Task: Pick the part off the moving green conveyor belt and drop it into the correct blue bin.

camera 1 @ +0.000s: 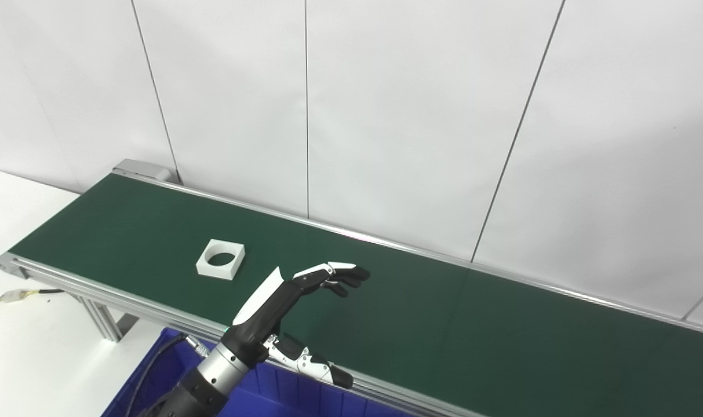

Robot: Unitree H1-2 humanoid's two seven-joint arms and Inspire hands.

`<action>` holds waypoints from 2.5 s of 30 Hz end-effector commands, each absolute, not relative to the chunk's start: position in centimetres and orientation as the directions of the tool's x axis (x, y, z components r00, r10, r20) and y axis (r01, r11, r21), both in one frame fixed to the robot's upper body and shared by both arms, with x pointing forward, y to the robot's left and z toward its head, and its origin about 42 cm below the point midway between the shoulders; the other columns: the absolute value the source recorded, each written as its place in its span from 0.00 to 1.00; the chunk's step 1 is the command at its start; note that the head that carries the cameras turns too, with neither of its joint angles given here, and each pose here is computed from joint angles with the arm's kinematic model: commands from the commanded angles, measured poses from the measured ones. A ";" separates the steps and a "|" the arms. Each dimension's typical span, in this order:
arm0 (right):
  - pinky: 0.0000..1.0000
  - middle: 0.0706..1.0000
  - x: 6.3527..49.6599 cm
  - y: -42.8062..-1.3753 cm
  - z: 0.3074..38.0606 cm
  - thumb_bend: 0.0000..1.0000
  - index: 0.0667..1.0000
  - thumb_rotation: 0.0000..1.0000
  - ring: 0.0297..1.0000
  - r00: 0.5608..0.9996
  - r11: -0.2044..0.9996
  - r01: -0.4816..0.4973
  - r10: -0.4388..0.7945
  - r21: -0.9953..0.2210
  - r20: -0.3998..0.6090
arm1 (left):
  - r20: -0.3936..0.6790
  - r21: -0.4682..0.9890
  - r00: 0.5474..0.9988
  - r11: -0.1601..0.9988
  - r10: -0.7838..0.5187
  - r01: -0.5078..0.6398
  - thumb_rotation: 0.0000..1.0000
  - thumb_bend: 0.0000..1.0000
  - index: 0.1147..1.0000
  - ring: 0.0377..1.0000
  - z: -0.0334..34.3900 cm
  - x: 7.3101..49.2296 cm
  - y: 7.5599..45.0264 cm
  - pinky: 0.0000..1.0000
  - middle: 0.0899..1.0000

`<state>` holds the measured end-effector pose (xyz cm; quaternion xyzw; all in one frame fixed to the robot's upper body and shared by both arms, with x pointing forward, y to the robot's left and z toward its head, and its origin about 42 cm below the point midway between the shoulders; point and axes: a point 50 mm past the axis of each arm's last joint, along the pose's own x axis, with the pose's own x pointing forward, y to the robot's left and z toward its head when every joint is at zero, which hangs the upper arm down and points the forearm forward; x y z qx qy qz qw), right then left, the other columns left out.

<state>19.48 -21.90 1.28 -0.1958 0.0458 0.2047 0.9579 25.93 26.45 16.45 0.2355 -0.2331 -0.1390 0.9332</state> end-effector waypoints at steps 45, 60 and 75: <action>0.69 0.86 21.4 -20.6 2.2 0.89 0.90 0.28 0.82 0.914 0.843 -0.394 0.403 -0.366 -0.056 | 0.139 0.818 0.961 0.574 -0.239 0.024 0.28 0.81 0.91 0.88 19.7 36.4 30.5 0.79 0.92; 0.68 0.85 21.4 -20.6 2.1 0.90 0.88 0.28 0.80 0.913 0.845 -0.396 0.405 -0.359 -0.053 | 0.086 0.866 0.970 0.498 -0.228 0.040 0.18 0.88 0.90 0.88 19.6 39.2 32.3 0.77 0.92; 0.68 0.85 21.3 -20.7 2.2 0.90 0.89 0.28 0.80 0.911 0.842 -0.400 0.408 -0.362 -0.058 | -0.020 0.918 0.981 0.386 -0.193 0.095 0.13 0.93 0.92 0.97 19.1 41.3 33.7 0.99 0.96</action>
